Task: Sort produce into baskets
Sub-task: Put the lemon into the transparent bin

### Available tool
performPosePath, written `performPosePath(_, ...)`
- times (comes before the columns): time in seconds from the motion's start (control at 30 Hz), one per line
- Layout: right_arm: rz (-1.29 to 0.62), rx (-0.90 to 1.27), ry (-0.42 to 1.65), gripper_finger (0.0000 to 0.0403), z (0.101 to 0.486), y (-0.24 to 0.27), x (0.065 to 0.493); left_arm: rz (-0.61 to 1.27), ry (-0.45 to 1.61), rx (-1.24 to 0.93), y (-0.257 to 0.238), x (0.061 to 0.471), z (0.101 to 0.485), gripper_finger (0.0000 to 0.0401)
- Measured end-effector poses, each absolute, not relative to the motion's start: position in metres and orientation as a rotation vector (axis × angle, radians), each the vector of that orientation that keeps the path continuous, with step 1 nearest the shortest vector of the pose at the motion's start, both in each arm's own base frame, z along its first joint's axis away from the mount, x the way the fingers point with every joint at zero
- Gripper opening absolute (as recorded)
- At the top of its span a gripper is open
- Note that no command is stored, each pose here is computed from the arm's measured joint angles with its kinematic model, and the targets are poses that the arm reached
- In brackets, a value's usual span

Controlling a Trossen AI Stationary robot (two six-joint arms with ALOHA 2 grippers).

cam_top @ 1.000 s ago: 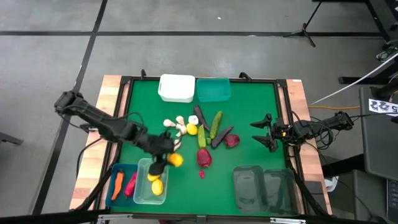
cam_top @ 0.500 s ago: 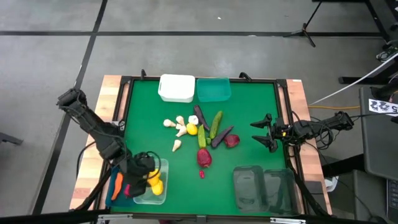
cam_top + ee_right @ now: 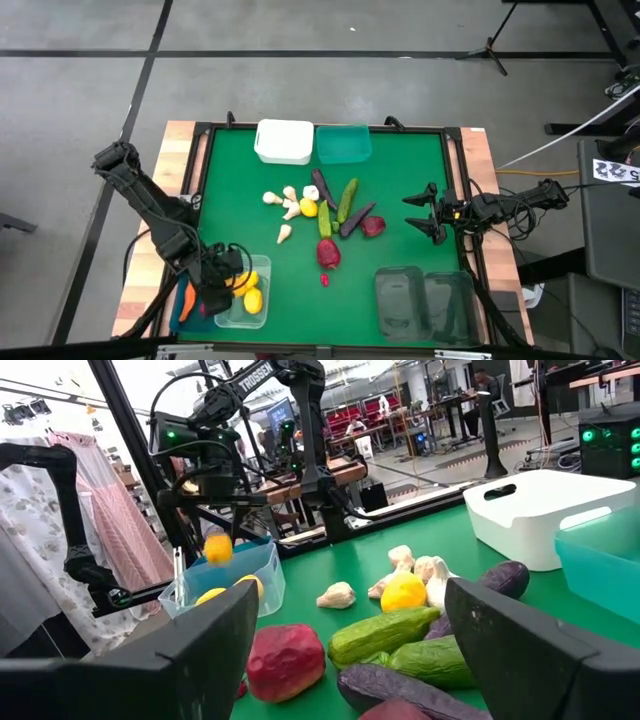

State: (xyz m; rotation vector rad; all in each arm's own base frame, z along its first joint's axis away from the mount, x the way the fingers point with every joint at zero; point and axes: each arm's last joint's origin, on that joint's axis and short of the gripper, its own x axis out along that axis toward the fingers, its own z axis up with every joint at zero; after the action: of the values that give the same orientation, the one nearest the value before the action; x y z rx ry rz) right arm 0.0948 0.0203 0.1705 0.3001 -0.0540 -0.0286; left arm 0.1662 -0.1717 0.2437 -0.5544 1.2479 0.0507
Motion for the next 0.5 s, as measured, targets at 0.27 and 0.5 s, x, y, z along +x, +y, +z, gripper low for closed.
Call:
performPosePath(0.27,-0.028,0.300,-0.054,0.0321,0.170,0.020,0.095,0.050,1.207,-0.532,-0.168,0.172,0.244,0.0290)
performPosePath(0.5,-0.028,0.300,-0.054,0.0321,0.170,0.020,0.095,0.219,0.981,-0.349,-0.139,0.196,0.246,0.0292)
